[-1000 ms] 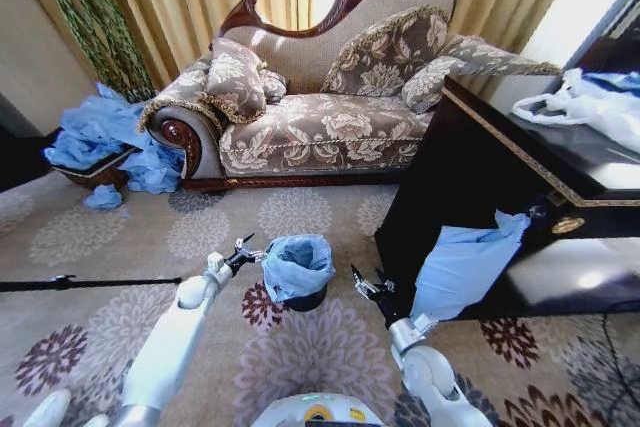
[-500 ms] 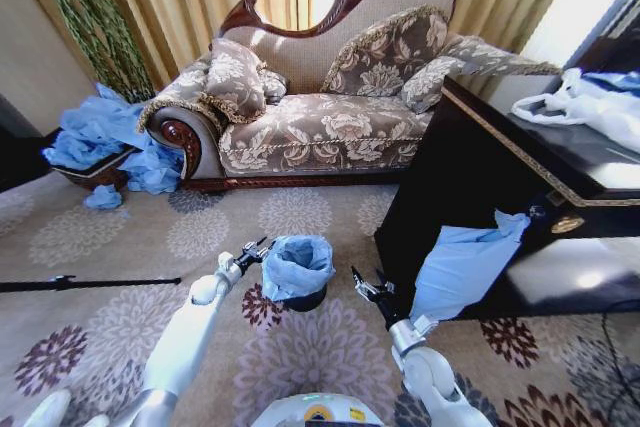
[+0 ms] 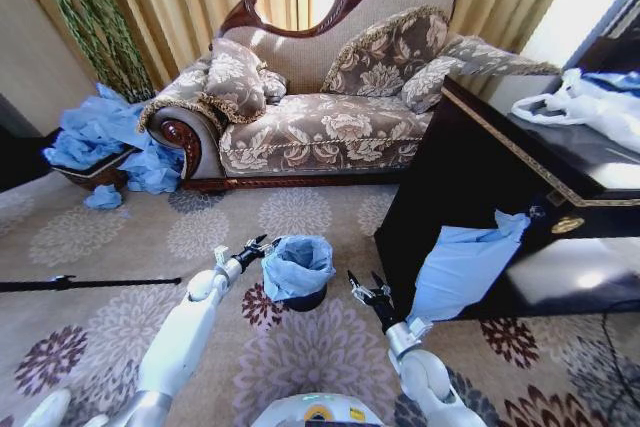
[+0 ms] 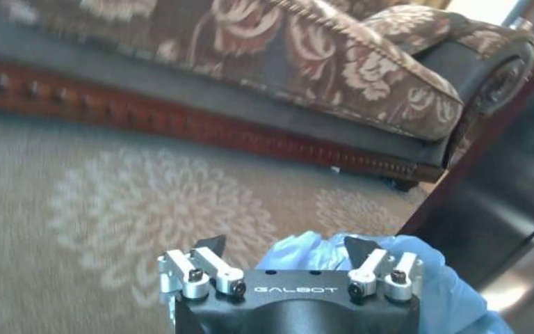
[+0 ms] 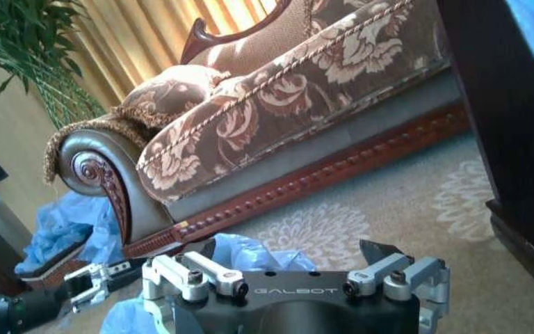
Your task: Place a garbage bag over the trash bin.
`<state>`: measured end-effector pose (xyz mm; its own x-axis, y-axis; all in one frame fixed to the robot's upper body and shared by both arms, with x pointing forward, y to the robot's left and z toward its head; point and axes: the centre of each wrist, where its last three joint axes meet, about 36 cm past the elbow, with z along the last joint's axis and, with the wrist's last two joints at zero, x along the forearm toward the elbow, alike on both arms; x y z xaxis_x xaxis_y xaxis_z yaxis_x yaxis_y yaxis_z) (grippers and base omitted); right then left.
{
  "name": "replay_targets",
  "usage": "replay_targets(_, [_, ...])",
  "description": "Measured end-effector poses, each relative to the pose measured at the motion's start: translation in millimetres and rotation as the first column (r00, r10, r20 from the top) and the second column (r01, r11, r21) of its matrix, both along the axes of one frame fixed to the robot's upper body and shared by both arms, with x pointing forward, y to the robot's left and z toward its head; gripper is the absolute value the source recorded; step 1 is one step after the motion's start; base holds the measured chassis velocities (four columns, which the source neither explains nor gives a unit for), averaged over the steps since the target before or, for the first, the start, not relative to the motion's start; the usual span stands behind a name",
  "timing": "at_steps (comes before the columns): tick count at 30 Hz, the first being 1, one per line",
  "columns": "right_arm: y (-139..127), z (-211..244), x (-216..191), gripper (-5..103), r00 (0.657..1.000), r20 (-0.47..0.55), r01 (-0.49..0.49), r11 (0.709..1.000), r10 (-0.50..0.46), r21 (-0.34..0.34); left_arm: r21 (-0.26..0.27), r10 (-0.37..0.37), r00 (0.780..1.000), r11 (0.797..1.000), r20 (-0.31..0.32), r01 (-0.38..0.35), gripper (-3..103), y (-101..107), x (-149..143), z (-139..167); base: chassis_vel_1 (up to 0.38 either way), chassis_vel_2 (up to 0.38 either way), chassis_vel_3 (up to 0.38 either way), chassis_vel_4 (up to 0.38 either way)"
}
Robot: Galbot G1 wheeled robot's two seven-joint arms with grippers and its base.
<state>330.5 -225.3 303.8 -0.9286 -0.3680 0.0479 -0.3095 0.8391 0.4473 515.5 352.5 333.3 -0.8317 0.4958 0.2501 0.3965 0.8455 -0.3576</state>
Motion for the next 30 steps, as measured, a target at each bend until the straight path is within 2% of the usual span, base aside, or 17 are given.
replay_targets(1, [-1, -1, 0, 100, 1.0, 0.0, 0.002, 1.0, -0.002, -0.002, -0.026, 0.006, 1.0, 1.0, -0.028, -0.007, 96, 2, 3, -2, 0.0, 0.0, 0.0, 0.0])
replay_targets(3, [-1, -1, 0, 100, 1.0, -0.001, 0.002, 1.0, -0.002, -0.003, -0.045, 0.016, 0.999, 0.999, -0.046, -0.019, 96, 2, 5, -2, 0.0, 0.0, 0.0, 0.0])
replay_targets(4, [-1, -2, -1, 100, 1.0, -0.001, 0.002, 1.0, -0.002, -0.006, -0.093, 0.028, 0.997, 0.995, -0.069, -0.034, 101, 1, 9, -1, 0.0, 0.0, 0.0, 0.0])
replay_targets(5, [-1, -2, -1, 100, 1.0, -0.001, 0.002, 1.0, -0.002, -0.006, -0.093, 0.028, 0.997, 0.995, -0.069, -0.034, 101, 1, 9, -1, 0.0, 0.0, 0.0, 0.0])
replay_targets(7, [-1, -3, -2, 100, 1.0, -0.003, 0.0, 1.0, 0.0, -0.008, -0.156, 0.041, 0.994, 0.986, -0.099, -0.056, 97, -2, 12, -1, 0.0, 0.0, 0.0, 0.0])
replay_targets(8, [-1, -4, -4, 100, 1.0, -0.006, -0.002, 1.0, 0.001, -0.009, -0.21, 0.045, 0.991, 0.975, -0.124, -0.071, 99, -4, 13, -2, 0.0, 0.0, 0.0, 0.0])
replay_targets(11, [0, -5, -4, 100, 1.0, -0.008, -0.002, 1.0, 0.002, -0.01, -0.238, 0.047, 0.989, 0.968, -0.139, -0.08, 99, -5, 14, -3, 0.0, 0.0, 0.0, 0.0])
replay_targets(12, [-1, -5, -5, 100, 1.0, -0.01, -0.002, 1.0, 0.002, -0.011, -0.276, 0.049, 0.985, 0.957, -0.163, -0.093, 99, -7, 14, -4, 0.0, 0.0, 0.0, 0.0])
replay_targets(14, [-2, -6, -5, 100, 1.0, -0.013, -0.001, 1.0, 0.001, -0.013, -0.307, 0.05, 0.98, 0.945, -0.193, -0.109, 99, -7, 12, -6, 0.0, 0.0, 0.0, 0.0])
replay_targets(16, [-3, -7, -5, 100, 1.0, -0.013, -0.001, 1.0, 0.0, -0.016, -0.314, 0.051, 0.978, 0.943, -0.202, -0.114, 102, -6, 11, -7, 0.0, 0.0, 0.0, 0.0])
replay_targets(19, [-5, -9, -5, 100, 1.0, -0.016, 0.0, 1.0, -0.001, -0.019, -0.318, 0.06, 0.975, 0.94, -0.212, -0.126, 93, -5, 10, -9, 0.0, 0.0, 0.0, 0.0])
replay_targets(20, [-5, -9, -5, 100, 1.0, -0.016, 0.0, 1.0, -0.001, -0.019, -0.318, 0.06, 0.975, 0.94, -0.212, -0.126, 93, -5, 10, -9, 0.0, 0.0, 0.0, 0.0])
replay_targets(22, [-5, -11, -5, 100, 1.0, -0.02, 0.002, 1.0, -0.002, -0.02, -0.313, 0.066, 0.975, 0.94, -0.214, -0.132, 83, -5, 10, -11, 0.0, 0.0, 0.0, 0.0])
replay_targets(24, [-4, -11, -5, 100, 1.0, -0.021, 0.001, 1.0, -0.002, -0.02, -0.312, 0.066, 0.975, 0.941, -0.214, -0.132, 83, -5, 10, -11, 0.0, 0.0, 0.0, 0.0])
replay_targets(25, [-4, -11, -6, 100, 1.0, -0.022, 0.001, 1.0, -0.001, -0.02, -0.311, 0.067, 0.975, 0.941, -0.213, -0.133, 72, -6, 9, -12, 0.0, 0.0, 0.0, 0.0])
replay_targets(28, [-4, -11, -5, 100, 1.0, -0.021, 0.0, 1.0, -0.001, -0.02, -0.309, 0.067, 0.975, 0.942, -0.214, -0.132, 66, -8, 9, -13, 0.0, 0.0, 0.0, 0.0])
replay_targets(30, [-5, -11, -5, 100, 1.0, -0.02, -0.001, 1.0, 0.0, -0.023, -0.308, 0.068, 0.974, 0.942, -0.216, -0.134, 56, -9, 9, -14, 0.0, 0.0, 0.0, 0.0])
